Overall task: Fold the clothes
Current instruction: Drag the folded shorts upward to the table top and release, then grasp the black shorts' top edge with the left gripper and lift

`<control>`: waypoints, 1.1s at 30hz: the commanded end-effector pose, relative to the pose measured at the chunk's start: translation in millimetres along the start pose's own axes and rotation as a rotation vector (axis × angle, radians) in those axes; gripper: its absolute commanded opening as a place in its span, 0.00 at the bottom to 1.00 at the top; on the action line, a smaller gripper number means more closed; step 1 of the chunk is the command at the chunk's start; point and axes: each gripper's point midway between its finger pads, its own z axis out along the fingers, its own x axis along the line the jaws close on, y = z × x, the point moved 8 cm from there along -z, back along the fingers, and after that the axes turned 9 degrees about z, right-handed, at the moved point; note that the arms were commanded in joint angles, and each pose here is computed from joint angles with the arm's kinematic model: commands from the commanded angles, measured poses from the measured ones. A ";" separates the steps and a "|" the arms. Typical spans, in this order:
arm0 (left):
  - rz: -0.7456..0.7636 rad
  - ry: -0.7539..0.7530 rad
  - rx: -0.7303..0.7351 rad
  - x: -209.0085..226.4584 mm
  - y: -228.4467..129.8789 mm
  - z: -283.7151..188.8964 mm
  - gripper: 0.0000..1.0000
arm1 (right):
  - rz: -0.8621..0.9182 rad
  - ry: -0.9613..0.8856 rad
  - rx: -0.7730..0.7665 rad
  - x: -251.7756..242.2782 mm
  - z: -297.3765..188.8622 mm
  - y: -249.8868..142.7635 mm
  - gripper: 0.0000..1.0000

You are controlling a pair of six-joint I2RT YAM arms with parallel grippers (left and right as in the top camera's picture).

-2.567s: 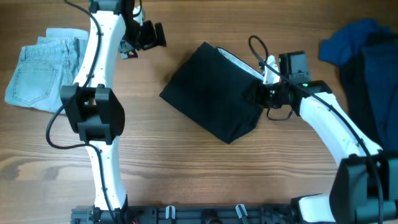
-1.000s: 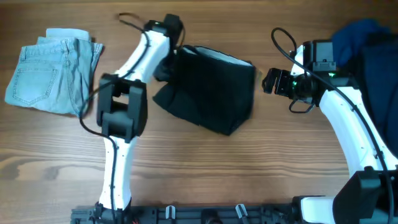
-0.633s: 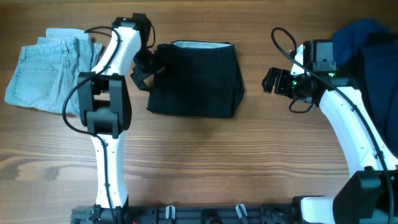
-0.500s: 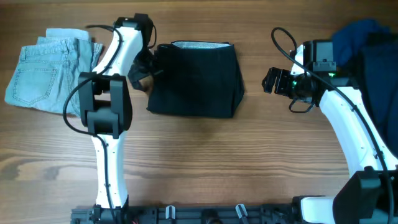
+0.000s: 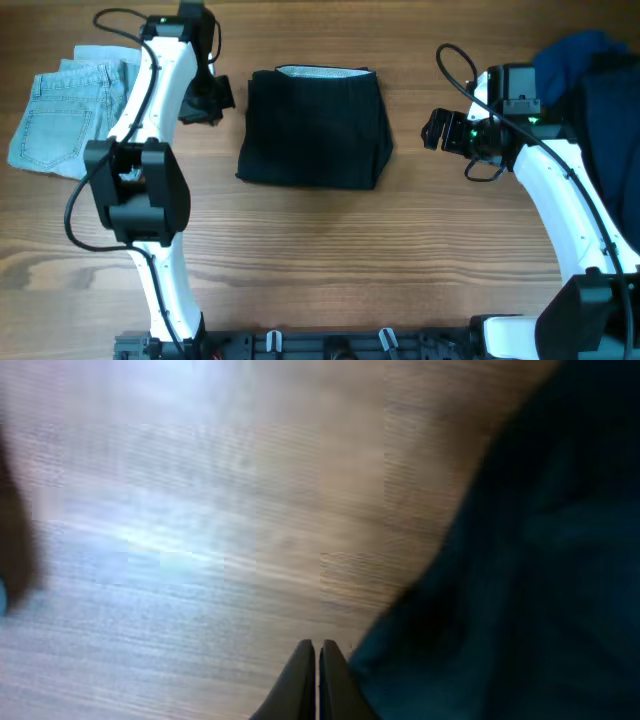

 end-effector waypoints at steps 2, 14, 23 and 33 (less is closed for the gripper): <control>0.015 0.003 0.097 2.0 -18.7 44.9 0.04 | -0.012 -0.018 -0.021 -0.6 -2.4 2.4 0.99; 0.160 -0.270 0.266 -90.6 -79.0 92.9 0.04 | -0.013 -0.017 -0.021 -0.5 -2.4 2.4 1.00; 0.545 -0.357 0.264 -227.2 -150.1 74.6 0.04 | -0.013 -0.017 -0.021 -0.5 -2.4 2.4 1.00; 0.523 -0.256 -0.254 -171.5 -20.9 -62.7 1.00 | -0.012 -0.017 -0.021 -0.6 -2.4 2.4 0.99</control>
